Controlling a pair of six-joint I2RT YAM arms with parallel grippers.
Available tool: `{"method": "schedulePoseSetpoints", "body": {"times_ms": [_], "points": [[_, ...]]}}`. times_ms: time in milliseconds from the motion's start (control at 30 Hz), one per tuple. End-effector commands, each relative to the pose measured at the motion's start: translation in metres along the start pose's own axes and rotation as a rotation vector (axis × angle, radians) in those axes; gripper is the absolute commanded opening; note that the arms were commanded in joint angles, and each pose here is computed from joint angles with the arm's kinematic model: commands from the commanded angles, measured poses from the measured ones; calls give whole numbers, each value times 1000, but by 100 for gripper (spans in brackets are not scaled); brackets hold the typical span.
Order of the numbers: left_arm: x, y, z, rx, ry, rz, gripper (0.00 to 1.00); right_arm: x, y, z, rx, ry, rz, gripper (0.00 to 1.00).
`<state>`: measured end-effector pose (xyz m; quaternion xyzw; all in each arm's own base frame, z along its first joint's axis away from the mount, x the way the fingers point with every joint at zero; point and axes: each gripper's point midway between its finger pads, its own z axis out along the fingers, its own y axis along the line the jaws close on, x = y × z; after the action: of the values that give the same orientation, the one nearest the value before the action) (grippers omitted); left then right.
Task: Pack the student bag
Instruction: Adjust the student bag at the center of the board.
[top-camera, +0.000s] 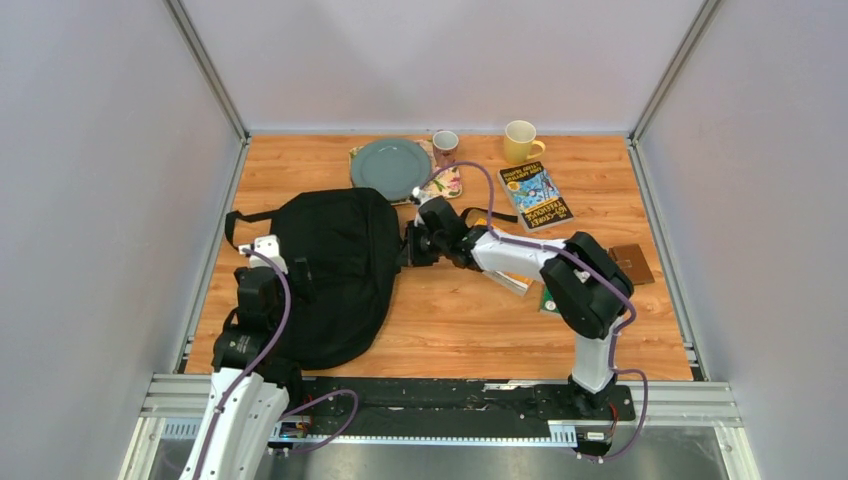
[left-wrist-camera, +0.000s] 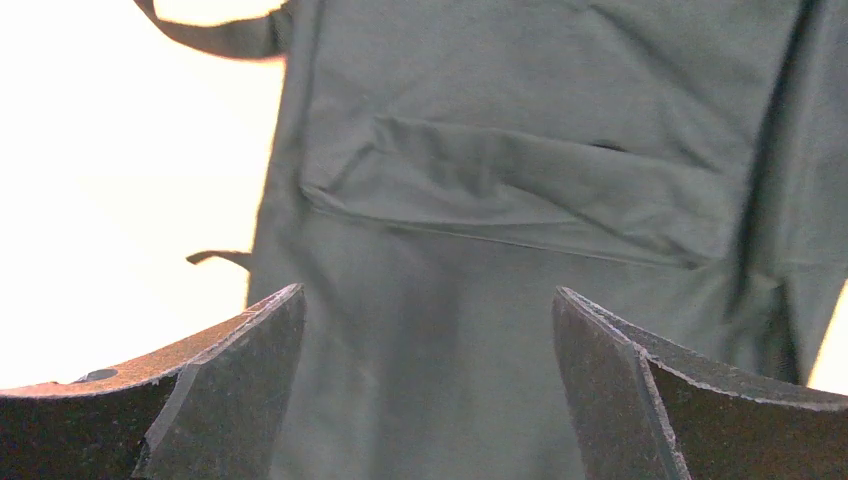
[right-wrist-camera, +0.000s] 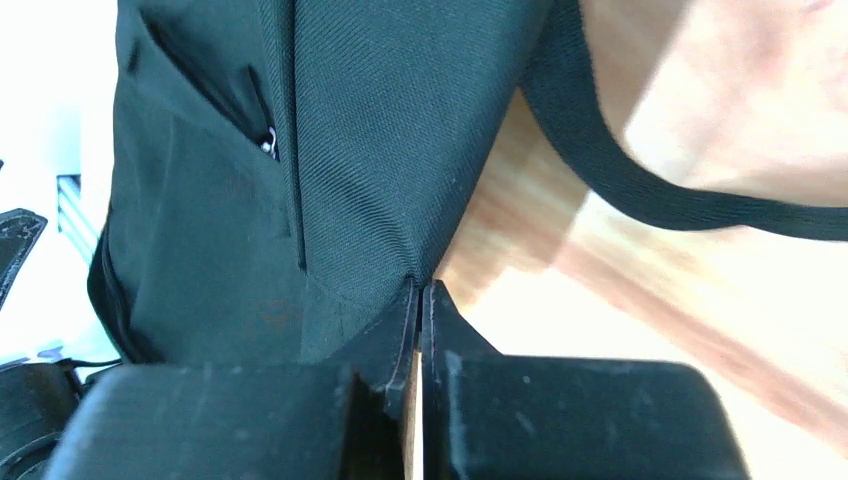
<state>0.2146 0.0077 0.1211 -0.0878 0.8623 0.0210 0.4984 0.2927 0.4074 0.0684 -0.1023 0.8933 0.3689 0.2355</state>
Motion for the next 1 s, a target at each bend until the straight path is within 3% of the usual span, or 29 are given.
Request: {"method": "schedulePoseSetpoints", "body": {"times_ms": [0, 67, 100, 133, 167, 267, 367, 633, 767, 900, 933, 967], "points": [[-16, -3, -4, 19, -58, -12, 98, -71, -13, -52, 74, -159, -153, 0], [-17, -5, -5, 31, -67, -13, 98, -81, -27, -57, 58, -117, -154, 0], [-16, -6, -5, 36, -68, -12, 98, -83, -34, -60, 78, -93, -140, 6], [-17, -6, -5, 40, -71, -11, 98, -87, -47, -62, 114, -86, -108, 14], [-17, -7, -5, 45, -68, -9, 98, -81, -57, -63, 155, -63, -90, 35], [-14, -7, -3, 41, -53, -6, 98, -74, -57, -69, 162, -109, -37, 69], [-10, -6, -1, 32, -29, -2, 98, -48, -53, -81, 144, -155, 51, 78], [-8, -7, 0, 37, -12, 0, 98, 37, -30, -81, 195, -63, 94, 80], [-7, -7, 0, 38, -11, 0, 98, 64, -57, -82, 402, -69, 98, 80], [-7, -8, 0, 41, -9, -1, 98, 82, -64, -79, 465, -70, 98, 81], [-7, -8, 0, 40, -7, 0, 98, 87, -63, -78, 465, -64, 97, 80], [-6, -8, 1, 41, -4, 2, 98, 87, -62, -76, 462, -62, 98, 73]]}}
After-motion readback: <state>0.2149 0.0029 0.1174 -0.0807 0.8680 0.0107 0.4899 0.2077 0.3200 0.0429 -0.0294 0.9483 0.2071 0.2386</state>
